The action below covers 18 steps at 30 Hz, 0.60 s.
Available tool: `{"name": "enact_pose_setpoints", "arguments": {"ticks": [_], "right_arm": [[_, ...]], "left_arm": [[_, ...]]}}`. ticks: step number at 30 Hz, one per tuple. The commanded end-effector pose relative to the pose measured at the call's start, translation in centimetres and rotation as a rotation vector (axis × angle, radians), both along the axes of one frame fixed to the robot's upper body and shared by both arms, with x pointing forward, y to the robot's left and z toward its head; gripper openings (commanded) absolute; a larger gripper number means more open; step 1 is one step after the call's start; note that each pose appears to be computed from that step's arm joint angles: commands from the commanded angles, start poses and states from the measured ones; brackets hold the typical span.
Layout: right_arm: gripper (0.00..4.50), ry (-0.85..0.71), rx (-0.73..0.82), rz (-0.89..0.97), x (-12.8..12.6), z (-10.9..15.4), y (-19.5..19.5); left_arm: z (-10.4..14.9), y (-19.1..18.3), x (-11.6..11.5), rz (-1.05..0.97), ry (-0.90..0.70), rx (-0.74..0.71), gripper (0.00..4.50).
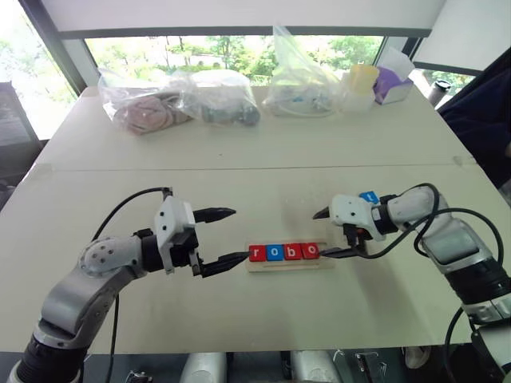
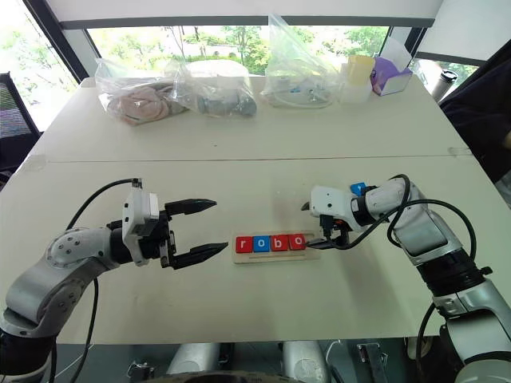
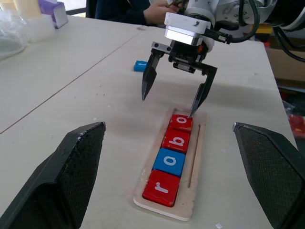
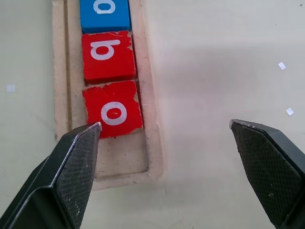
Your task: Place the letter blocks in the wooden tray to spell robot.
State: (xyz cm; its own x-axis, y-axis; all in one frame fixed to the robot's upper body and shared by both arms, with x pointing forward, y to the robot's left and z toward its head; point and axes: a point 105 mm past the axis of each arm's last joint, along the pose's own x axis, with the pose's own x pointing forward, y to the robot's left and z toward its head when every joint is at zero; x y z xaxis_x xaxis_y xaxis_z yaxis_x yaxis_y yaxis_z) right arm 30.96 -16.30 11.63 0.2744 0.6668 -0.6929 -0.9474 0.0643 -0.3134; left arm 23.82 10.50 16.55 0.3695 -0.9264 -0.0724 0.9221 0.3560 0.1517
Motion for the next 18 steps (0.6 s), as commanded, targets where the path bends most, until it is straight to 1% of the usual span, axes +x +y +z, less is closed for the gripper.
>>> {"name": "enact_pose_setpoints", "arguments": {"ticks": [1, 8, 18], "right_arm": [[4.44, -0.044, -0.007, -0.006, 0.53, 0.76, -0.39], [4.44, -0.065, -0.013, -0.022, 1.2, 0.29, -0.53], [4.44, -0.051, 0.01, -0.009, 0.84, 0.48, 0.02]], "left_arm": [[0.66, -0.29, -0.28, -0.021, -0.03, -0.007, 4.5], [0.71, -0.26, -0.27, -0.019, -0.031, -0.006, 4.5], [0.73, -0.32, -0.31, -0.02, -0.032, -0.006, 4.5]]}}
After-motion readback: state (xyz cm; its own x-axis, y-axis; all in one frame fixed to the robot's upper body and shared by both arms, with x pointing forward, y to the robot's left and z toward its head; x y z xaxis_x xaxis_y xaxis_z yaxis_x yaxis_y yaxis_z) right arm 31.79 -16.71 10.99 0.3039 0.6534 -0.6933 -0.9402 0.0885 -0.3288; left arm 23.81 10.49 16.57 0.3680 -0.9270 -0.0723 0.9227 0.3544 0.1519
